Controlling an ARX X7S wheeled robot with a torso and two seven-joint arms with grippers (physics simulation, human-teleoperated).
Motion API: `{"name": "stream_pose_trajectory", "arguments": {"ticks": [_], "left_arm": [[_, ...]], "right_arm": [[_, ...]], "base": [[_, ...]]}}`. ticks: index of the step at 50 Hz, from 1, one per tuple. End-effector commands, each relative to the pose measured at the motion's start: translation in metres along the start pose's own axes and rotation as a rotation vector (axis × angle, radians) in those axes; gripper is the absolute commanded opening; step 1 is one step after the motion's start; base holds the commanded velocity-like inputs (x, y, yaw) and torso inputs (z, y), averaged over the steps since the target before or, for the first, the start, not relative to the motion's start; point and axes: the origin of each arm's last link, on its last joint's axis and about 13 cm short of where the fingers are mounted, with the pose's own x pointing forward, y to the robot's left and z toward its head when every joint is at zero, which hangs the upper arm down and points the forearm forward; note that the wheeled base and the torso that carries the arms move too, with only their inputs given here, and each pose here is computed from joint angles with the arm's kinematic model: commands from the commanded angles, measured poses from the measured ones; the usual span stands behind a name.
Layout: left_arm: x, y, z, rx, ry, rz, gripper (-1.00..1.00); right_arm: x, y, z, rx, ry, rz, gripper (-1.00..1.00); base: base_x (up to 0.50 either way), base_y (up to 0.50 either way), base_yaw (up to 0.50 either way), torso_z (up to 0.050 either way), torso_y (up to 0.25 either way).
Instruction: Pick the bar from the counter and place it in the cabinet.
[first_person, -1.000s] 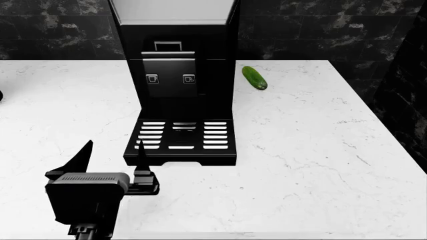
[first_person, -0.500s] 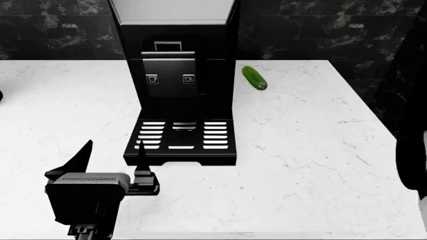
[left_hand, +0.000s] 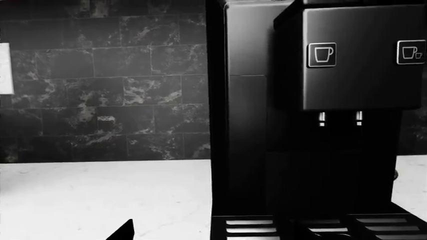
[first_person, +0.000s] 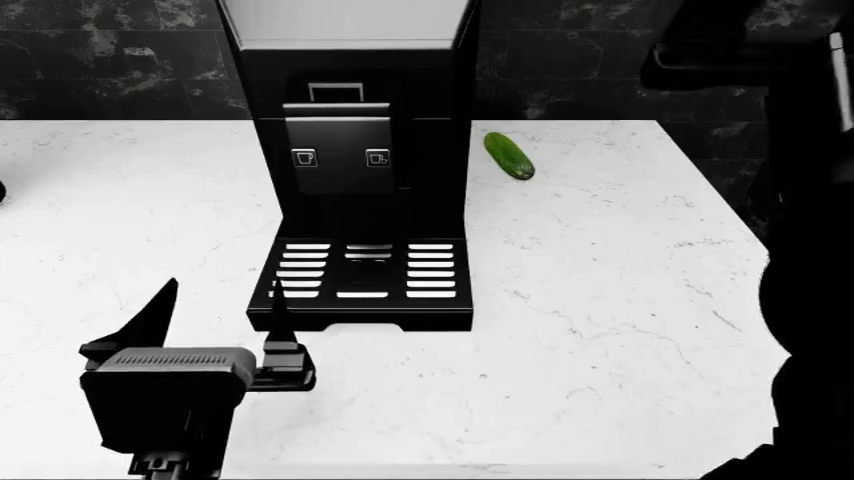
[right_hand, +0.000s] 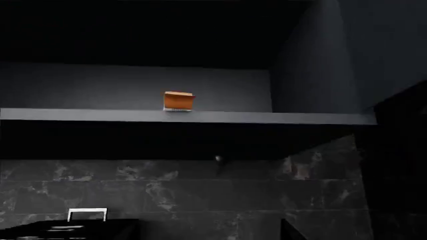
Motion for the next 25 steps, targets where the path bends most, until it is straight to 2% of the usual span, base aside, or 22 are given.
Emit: {"name": "stream_pose_trajectory", "arguments": {"ticks": [1, 13, 25], "left_arm": [[0.001, 0.000, 0.001, 0.003, -0.008, 0.002, 1.00], [0.000, -0.002, 0.002, 0.002, -0.015, 0.003, 1.00], [-0.001, -0.001, 0.003, -0.013, -0.021, 0.024, 1.00]], "right_arm": [[-0.066, 0.001, -0.041, 0.031, 0.120, -0.056, 1.00], [-0.088, 0.007, -0.067, 0.059, 0.239, -0.006, 1.00], [-0.110, 0.010, -0.090, 0.087, 0.326, -0.014, 1.00]], "base": [[0.00, 0.00, 0.00, 0.000, 0.000], [0.00, 0.00, 0.00, 0.000, 0.000], [0.00, 0.00, 0.00, 0.000, 0.000]]}}
